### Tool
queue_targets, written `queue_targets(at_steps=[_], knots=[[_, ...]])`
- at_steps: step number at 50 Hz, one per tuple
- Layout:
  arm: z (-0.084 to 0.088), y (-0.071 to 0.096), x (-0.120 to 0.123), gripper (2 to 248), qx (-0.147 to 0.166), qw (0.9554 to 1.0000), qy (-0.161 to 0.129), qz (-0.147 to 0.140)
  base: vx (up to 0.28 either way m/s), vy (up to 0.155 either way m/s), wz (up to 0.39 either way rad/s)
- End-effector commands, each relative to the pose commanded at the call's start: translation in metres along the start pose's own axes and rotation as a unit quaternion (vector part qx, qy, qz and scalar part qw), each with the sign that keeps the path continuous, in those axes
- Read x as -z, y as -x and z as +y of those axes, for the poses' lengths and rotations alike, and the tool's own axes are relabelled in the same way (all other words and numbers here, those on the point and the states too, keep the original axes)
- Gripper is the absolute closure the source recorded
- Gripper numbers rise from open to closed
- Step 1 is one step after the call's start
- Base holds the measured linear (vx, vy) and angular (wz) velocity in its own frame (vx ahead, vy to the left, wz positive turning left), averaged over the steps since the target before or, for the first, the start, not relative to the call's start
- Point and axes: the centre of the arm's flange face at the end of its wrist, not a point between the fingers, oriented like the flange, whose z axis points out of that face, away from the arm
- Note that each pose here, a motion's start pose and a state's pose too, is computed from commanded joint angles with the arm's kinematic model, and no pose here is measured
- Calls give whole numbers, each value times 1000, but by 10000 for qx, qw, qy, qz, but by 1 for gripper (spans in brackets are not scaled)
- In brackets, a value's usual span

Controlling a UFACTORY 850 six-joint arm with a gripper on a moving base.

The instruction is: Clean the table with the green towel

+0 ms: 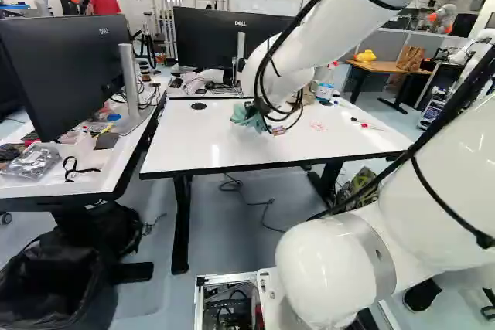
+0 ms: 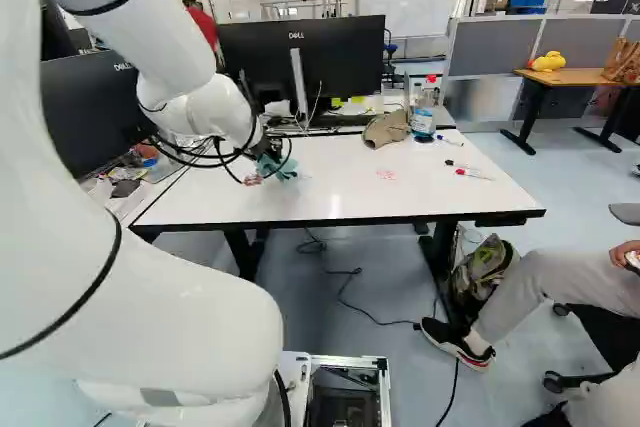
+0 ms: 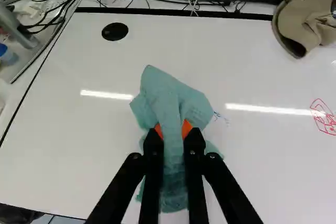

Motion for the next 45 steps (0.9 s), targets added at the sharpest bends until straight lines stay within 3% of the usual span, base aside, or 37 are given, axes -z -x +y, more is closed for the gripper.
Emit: queue_targets(at_steps=[31,45], knots=[[47,-26,-22,200,-399,9985,382,-43,0,0,0],[51,-41,-44,200,-418,9983,394,-126,0,0,0]])
